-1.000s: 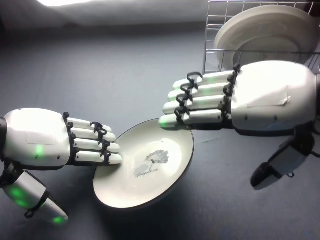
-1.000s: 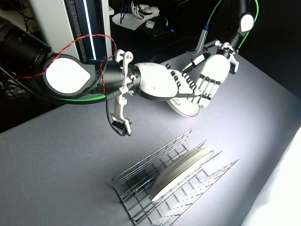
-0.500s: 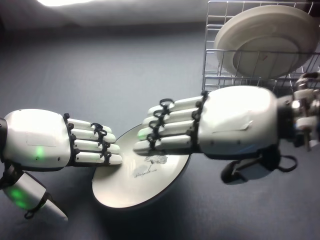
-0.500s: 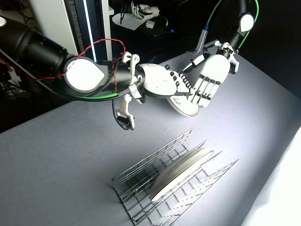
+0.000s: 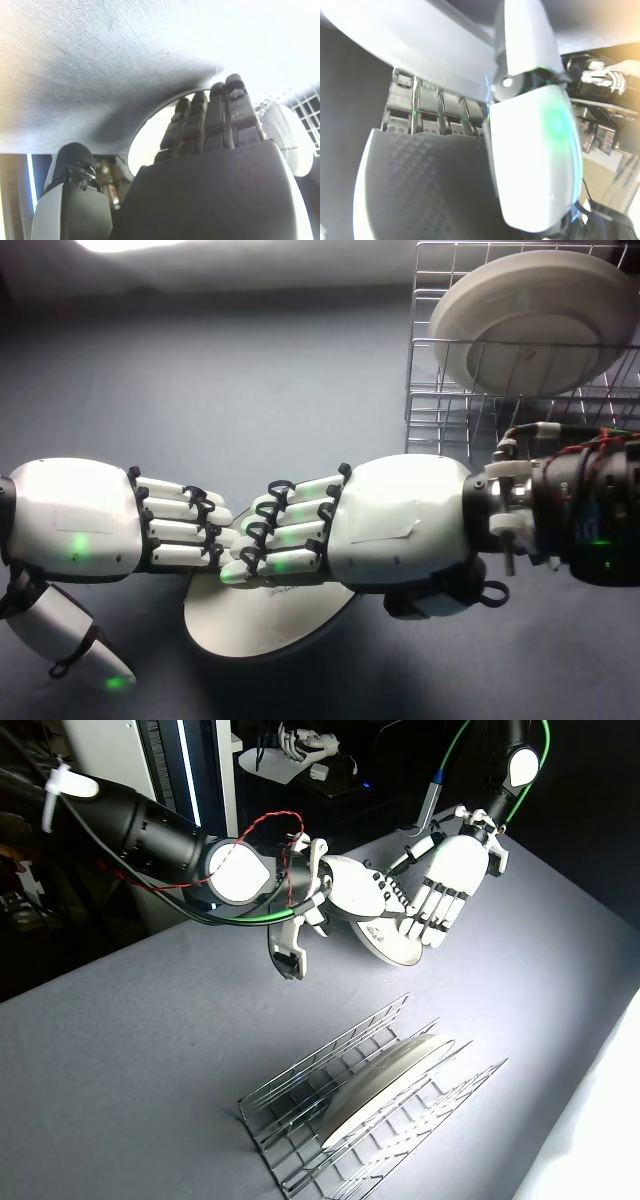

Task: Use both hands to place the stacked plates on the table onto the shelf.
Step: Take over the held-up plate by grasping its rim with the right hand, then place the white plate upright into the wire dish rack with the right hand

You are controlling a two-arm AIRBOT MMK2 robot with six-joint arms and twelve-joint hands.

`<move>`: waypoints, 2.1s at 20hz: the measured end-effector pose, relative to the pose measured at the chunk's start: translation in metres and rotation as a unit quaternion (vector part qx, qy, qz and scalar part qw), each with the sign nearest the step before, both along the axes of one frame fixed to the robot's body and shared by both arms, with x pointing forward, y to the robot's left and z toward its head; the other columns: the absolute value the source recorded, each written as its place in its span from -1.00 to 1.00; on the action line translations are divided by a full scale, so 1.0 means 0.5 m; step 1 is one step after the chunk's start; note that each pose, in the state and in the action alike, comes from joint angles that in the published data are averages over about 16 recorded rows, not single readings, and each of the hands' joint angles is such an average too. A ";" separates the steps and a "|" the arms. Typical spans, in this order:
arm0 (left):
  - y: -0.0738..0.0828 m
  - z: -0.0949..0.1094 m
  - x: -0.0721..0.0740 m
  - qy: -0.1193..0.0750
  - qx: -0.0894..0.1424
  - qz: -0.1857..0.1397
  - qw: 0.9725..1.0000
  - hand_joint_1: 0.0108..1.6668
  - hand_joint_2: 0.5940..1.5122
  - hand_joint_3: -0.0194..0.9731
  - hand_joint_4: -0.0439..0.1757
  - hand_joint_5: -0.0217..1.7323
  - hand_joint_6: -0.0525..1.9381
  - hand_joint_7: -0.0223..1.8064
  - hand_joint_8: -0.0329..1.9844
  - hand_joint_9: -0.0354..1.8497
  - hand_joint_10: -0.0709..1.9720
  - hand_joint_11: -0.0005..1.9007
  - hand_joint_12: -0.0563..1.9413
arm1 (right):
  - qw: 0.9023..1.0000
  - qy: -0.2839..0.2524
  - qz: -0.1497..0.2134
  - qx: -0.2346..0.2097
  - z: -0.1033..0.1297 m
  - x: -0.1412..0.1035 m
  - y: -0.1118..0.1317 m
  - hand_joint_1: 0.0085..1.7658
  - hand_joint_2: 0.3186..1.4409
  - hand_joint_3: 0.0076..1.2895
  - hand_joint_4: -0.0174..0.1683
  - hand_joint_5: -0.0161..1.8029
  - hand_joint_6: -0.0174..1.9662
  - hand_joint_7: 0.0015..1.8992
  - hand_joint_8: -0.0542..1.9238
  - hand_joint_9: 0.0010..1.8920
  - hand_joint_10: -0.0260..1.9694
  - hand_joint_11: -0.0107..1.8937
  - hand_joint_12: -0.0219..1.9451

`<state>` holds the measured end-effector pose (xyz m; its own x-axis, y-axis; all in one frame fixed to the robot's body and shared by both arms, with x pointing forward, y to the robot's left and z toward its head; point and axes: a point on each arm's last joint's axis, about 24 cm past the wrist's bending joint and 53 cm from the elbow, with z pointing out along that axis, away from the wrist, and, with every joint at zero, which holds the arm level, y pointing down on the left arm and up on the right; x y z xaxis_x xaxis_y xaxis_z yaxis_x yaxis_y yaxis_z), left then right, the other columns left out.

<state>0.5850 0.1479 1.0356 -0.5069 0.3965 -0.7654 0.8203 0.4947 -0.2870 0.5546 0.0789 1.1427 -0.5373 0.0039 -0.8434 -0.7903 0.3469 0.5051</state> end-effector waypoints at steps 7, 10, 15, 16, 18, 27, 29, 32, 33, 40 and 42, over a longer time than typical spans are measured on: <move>-0.001 0.001 0.001 -0.002 0.001 -0.002 1.000 -1.00 0.00 -0.95 -0.67 -0.99 -0.96 -0.99 -0.99 -0.98 -0.95 -0.98 -0.94 | 1.000 0.005 -0.007 -0.015 -0.027 0.012 0.029 0.71 0.21 -0.99 -0.85 -0.96 -0.94 -0.99 -0.93 -0.99 -0.98 -0.97 -0.97; -0.001 0.002 0.001 -0.003 0.001 -0.002 1.000 -1.00 0.00 -0.95 -0.67 -0.99 -0.96 -0.99 -0.99 -0.98 -0.95 -0.98 -0.94 | 1.000 0.005 -0.008 -0.018 -0.033 0.015 0.037 0.73 0.24 -0.99 -0.85 -0.96 -0.94 -0.99 -0.93 -0.99 -0.98 -0.97 -0.97; -0.002 0.002 0.001 -0.004 0.001 -0.003 1.000 -1.00 0.00 -0.95 -0.67 -0.99 -0.96 -0.99 -0.99 -0.98 -0.95 -0.98 -0.94 | 1.000 0.005 -0.010 -0.021 -0.038 0.018 0.044 0.78 0.30 -0.99 -0.86 -0.96 -0.94 -0.99 -0.93 -0.99 -0.98 -0.97 -0.89; -0.002 0.002 0.001 -0.004 0.001 -0.003 1.000 -1.00 0.00 -0.95 -0.67 -0.99 -0.96 -0.99 -0.99 -0.98 -0.95 -0.98 -0.94 | 1.000 0.005 -0.010 -0.021 -0.038 0.019 0.045 0.79 0.31 -0.99 -0.86 -0.96 -0.94 -0.99 -0.93 -0.99 -0.98 -0.97 -0.85; -0.002 0.002 0.002 -0.004 0.001 -0.003 1.000 -1.00 0.00 -0.95 -0.67 -0.99 -0.96 -0.99 -0.99 -0.98 -0.95 -0.98 -0.94 | 1.000 0.005 -0.010 -0.022 -0.038 0.018 0.047 0.81 0.33 -0.99 -0.86 -0.95 -0.94 -0.99 -0.93 -0.98 -0.98 -0.97 -0.75; -0.001 0.004 0.002 -0.006 0.003 -0.004 1.000 -1.00 0.00 -0.95 -0.67 -0.99 -0.97 -0.99 -0.99 -0.98 -0.95 -0.98 -0.94 | 1.000 0.004 -0.005 -0.013 -0.028 0.015 0.050 0.78 0.37 -0.99 -0.86 -0.66 -0.85 -0.70 -0.83 -0.72 -0.73 -0.79 0.14; -0.001 0.006 0.003 -0.008 0.004 -0.005 1.000 -0.99 0.01 -0.95 -0.67 -0.99 -0.97 -0.99 -0.99 -0.98 -0.95 -0.98 -0.94 | 1.000 0.003 -0.003 -0.009 -0.024 0.014 0.051 0.75 0.36 -0.99 -0.86 -0.57 -0.75 -0.61 -0.72 -0.63 -0.58 -0.69 0.31; -0.004 0.012 0.004 -0.014 0.004 -0.009 1.000 -0.99 0.01 -0.95 -0.67 -0.99 -0.97 -0.99 -0.99 -0.97 -0.95 -0.98 -0.94 | 1.000 0.000 0.001 -0.003 -0.014 0.012 0.050 0.70 0.32 -0.99 -0.87 -0.44 -0.58 -0.46 -0.56 -0.49 -0.34 -0.54 0.51; -0.005 0.015 0.004 -0.016 0.004 -0.011 1.000 -0.99 0.01 -0.95 -0.67 -0.99 -0.97 -0.99 -0.99 -0.97 -0.95 -0.98 -0.94 | 1.000 -0.001 0.002 0.000 -0.010 0.011 0.049 0.68 0.31 -0.99 -0.87 -0.39 -0.52 -0.41 -0.51 -0.44 -0.27 -0.49 0.55; -0.008 0.066 0.014 -0.045 -0.004 -0.019 0.999 -0.99 0.02 -0.95 -0.63 -0.98 -0.96 -0.98 -0.98 -0.96 -0.94 -0.99 -0.94 | 1.000 -0.011 0.003 0.024 0.042 0.011 0.031 0.59 0.24 -0.99 -0.86 -0.22 -0.10 -0.21 -0.13 -0.22 0.19 -0.17 0.58; -0.009 0.089 0.017 -0.056 -0.011 -0.020 0.998 -0.99 0.02 -0.95 -0.62 -0.97 -0.95 -0.98 -0.98 -0.95 -0.93 -0.99 -0.94 | 0.999 -0.010 -0.001 0.033 0.062 0.012 0.023 0.57 0.23 -0.99 -0.86 -0.19 -0.02 -0.17 -0.09 -0.19 0.23 -0.14 0.54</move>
